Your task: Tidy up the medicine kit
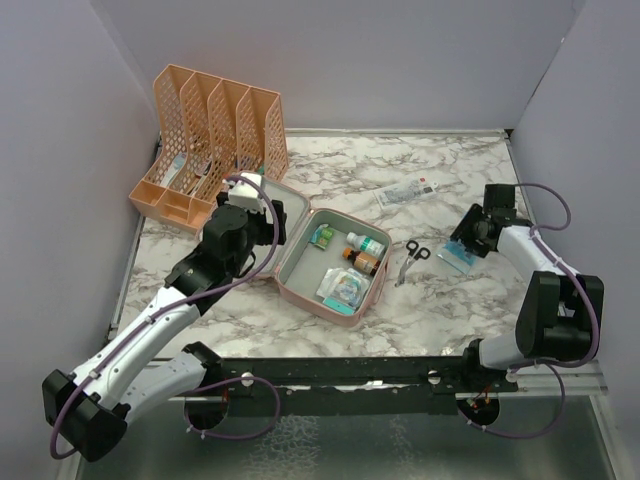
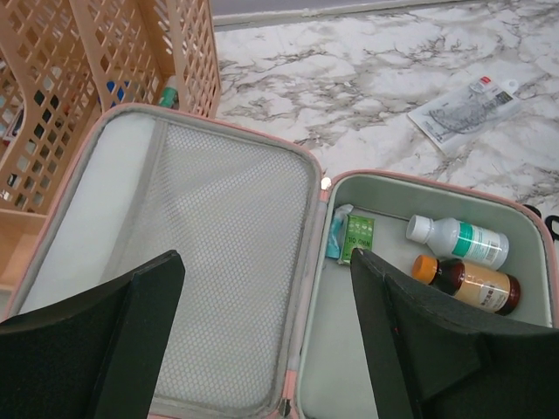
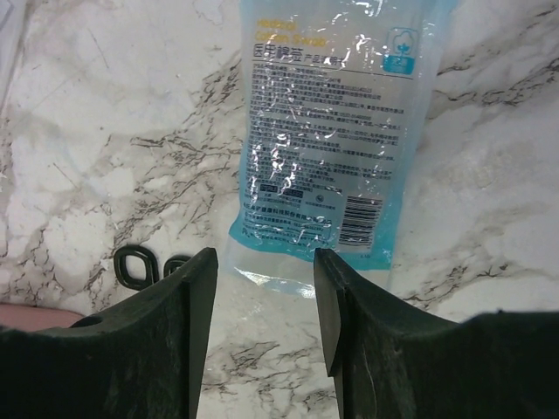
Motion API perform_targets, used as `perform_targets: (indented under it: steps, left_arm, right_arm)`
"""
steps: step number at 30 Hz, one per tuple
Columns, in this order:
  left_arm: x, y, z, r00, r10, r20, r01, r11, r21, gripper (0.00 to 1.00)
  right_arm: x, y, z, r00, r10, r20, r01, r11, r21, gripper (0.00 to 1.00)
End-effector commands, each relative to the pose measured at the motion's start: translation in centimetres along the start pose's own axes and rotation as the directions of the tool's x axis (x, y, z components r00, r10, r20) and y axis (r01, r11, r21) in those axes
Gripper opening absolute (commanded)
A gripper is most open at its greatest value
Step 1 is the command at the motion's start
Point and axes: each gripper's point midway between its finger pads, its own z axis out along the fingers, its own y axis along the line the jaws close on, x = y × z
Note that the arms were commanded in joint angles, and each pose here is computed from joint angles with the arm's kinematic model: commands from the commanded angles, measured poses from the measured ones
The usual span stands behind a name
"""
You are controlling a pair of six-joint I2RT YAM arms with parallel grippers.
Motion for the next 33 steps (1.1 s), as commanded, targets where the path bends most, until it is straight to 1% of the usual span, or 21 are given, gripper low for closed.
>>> perform_targets:
  steps: [1,4,7,11,14,17,19,22,25,28,32,33]
  left_arm:
    - [1.8,2.1,0.2,0.994,-0.077,-0.078,0.065,0.987,-0.146,0.85]
    - [3.2,4.5,0.6,0.980,-0.126,-0.157,0.085,0.967,-0.242,0.87]
    - [3.6,6.6,0.9,0.962,-0.195,-0.193,0.138,0.952,-0.274,0.88]
    - [4.2,9.3,0.6,0.928,-0.318,-0.197,0.242,0.912,-0.332,0.88]
    - [5.7,11.3,0.0,0.879,-0.435,-0.196,0.335,0.855,-0.396,0.88]
    - [7.2,13.4,-0.7,0.820,-0.547,-0.168,0.429,0.782,-0.452,0.88]
    - [7.5,14.0,-1.0,0.798,-0.584,-0.149,0.463,0.752,-0.469,0.88]
    - [7.6,14.5,-0.9,0.776,-0.619,-0.121,0.506,0.725,-0.467,0.88]
    - [7.4,15.4,-0.5,0.777,-0.620,-0.109,0.516,0.727,-0.454,0.88]
    - [6.7,16.5,0.0,0.796,-0.594,-0.113,0.496,0.748,-0.441,0.88]
    - [5.6,17.9,1.2,0.802,-0.572,-0.171,0.476,0.786,-0.394,0.86]
    - [5.5,18.4,1.4,0.800,-0.571,-0.184,0.468,0.786,-0.403,0.86]
  right_arm:
    - [-0.6,1.9,-0.4,0.999,-0.052,0.014,0.053,0.992,-0.113,0.48]
    - [-0.6,2.8,-0.7,0.997,-0.068,0.024,0.071,0.983,-0.169,0.48]
    - [-0.5,3.5,-1.1,0.996,-0.080,0.027,0.084,0.976,-0.201,0.48]
    - [-0.2,4.3,-1.5,0.995,-0.100,0.028,0.104,0.966,-0.235,0.48]
    - [0.1,4.9,-1.7,0.994,-0.109,0.027,0.112,0.959,-0.260,0.48]
    - [0.2,5.5,-2.0,0.993,-0.113,0.026,0.115,0.951,-0.287,0.48]
    - [0.3,6.0,-2.2,0.993,-0.116,0.024,0.117,0.944,-0.310,0.48]
    - [0.5,6.5,-2.5,0.993,-0.120,0.019,0.119,0.933,-0.339,0.47]
    - [0.7,6.9,-2.7,0.993,-0.121,0.016,0.118,0.925,-0.362,0.47]
    - [0.9,7.1,-2.9,0.992,-0.124,0.017,0.121,0.919,-0.376,0.47]
    - [1.0,7.5,-3.2,0.992,-0.127,0.022,0.126,0.911,-0.392,0.47]
    - [0.9,7.5,-3.2,0.991,-0.128,0.026,0.128,0.910,-0.394,0.47]
